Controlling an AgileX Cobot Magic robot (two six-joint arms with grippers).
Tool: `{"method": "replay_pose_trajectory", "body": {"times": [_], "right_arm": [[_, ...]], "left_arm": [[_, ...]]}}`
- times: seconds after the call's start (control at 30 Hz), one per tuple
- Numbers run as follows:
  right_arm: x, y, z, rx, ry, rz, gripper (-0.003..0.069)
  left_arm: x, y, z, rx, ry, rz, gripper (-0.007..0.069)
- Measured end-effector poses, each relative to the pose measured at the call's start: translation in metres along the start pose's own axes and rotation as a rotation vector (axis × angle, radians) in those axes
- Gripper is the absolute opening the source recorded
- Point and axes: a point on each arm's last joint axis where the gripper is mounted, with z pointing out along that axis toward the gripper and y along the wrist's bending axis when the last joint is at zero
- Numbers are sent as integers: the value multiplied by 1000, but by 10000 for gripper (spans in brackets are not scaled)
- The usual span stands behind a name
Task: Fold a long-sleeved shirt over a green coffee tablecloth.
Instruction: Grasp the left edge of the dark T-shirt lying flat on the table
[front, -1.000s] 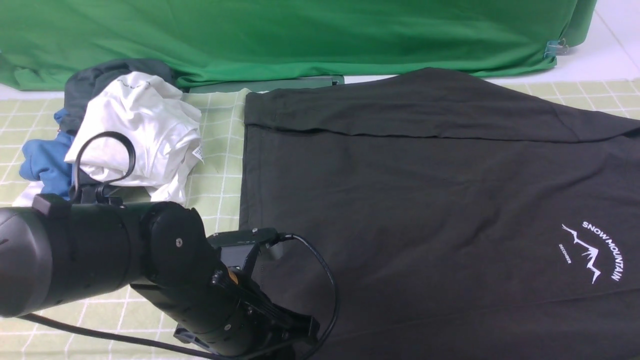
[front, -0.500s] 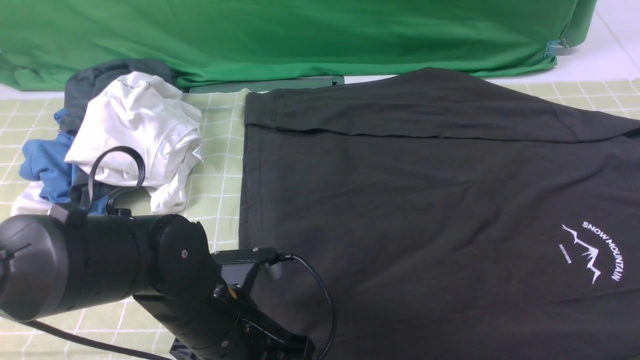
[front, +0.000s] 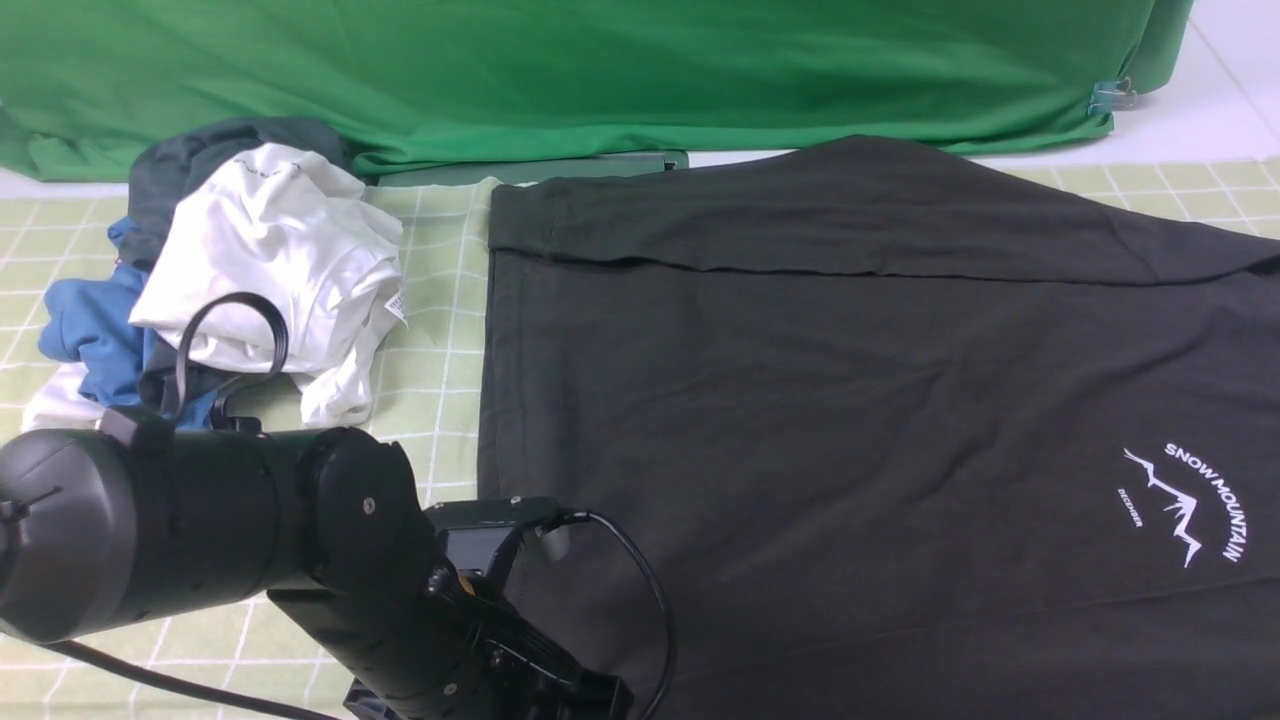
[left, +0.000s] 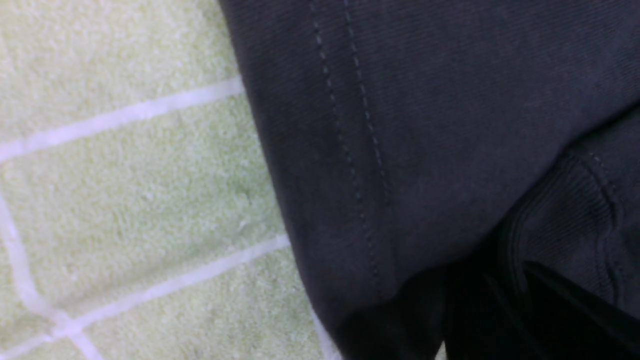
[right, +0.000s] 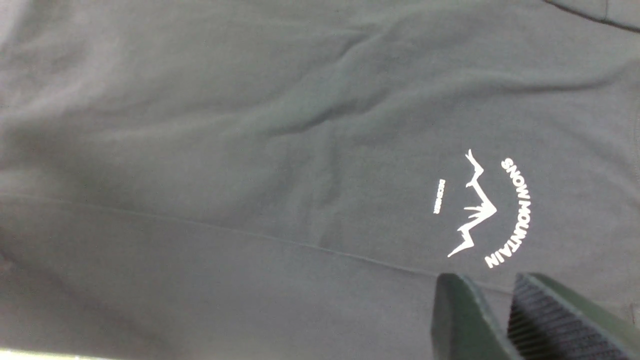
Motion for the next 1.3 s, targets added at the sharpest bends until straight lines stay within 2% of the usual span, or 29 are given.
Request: {"method": "replay_pose_trajectory", "body": {"times": [0.27,0.4,0.5,0.73,0.77,0.97,1.13,1.3], "right_arm": [[0,0,0,0,0,4,167],[0,0,0,0,0,6,174],[0,0,0,0,0,7,175],[0,0,0,0,0,19,180],[0,0,0,-1,0,22,183],[0,0,0,-1,0,23,188],[0,0,0,-1,0,23,193],[0,0,0,0,-1,23,196]], "left_arm": [[-11,-17,-24,47,-44,72,85],[-26,-35,-61,62,-159,153,84],[-38,-41,-81,44,-209,160,84],[-70,-21,-124,-5,-330,89,84],[-76,-11,-130,-16,-327,65,84],[-62,-4,-117,-26,-169,65,84],[-31,-7,-73,-11,-15,61,84],[-9,-3,-37,-28,-17,42,108]]}}
